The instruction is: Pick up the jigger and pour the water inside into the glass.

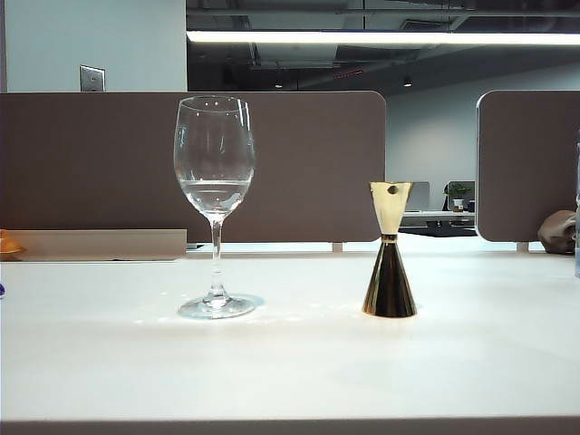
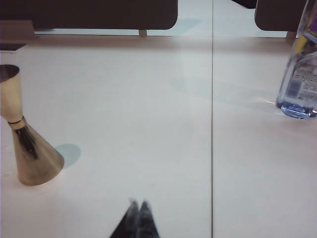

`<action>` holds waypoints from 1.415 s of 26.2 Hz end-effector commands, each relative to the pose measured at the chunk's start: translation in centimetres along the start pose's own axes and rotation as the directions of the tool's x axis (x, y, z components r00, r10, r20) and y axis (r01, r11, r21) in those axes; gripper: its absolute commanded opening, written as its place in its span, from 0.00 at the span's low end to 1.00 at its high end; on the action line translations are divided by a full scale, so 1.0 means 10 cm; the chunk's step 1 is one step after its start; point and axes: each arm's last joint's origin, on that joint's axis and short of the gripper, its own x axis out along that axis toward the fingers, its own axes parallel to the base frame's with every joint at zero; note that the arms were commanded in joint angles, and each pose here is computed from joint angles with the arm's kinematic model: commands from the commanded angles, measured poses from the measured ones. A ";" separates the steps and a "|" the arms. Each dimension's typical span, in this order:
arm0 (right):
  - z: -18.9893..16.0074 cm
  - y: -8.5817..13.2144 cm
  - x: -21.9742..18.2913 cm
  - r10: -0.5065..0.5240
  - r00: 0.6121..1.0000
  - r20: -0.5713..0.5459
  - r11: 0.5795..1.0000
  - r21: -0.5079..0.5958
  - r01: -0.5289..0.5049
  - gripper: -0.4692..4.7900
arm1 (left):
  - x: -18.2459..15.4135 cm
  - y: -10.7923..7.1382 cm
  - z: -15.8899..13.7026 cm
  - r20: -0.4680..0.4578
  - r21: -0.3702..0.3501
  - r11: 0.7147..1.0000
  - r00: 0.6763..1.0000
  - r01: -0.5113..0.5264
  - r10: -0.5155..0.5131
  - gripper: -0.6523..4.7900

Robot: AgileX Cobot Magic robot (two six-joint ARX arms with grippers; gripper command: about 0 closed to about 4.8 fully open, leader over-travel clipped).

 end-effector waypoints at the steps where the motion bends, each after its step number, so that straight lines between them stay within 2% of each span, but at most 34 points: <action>1: -0.03 0.00 -0.03 0.000 1.000 -0.030 1.000 0.007 0.000 0.08 | 0.00 0.00 0.00 0.001 0.007 1.000 1.000 0.002 -0.002 0.11; 7: -0.15 0.01 -0.09 -0.001 0.990 -0.138 1.000 0.021 0.004 0.08 | 0.00 0.00 0.00 0.002 0.007 1.000 1.000 0.002 -0.002 0.11; 14: -0.14 0.01 -0.09 -0.002 0.992 -0.122 1.000 0.018 0.005 0.08 | 0.00 0.00 0.00 0.002 0.007 1.000 1.000 0.002 -0.002 0.11; 19: -0.14 -0.02 -0.10 -0.106 0.986 -0.125 0.994 0.005 0.108 0.08 | 0.00 0.00 0.00 0.002 0.007 1.000 1.000 0.002 -0.002 0.11; 37: -0.14 -0.02 -0.09 -0.099 0.987 -0.124 0.995 0.006 0.100 0.08 | 0.00 0.00 -0.01 0.001 0.007 1.000 1.000 0.002 -0.002 0.11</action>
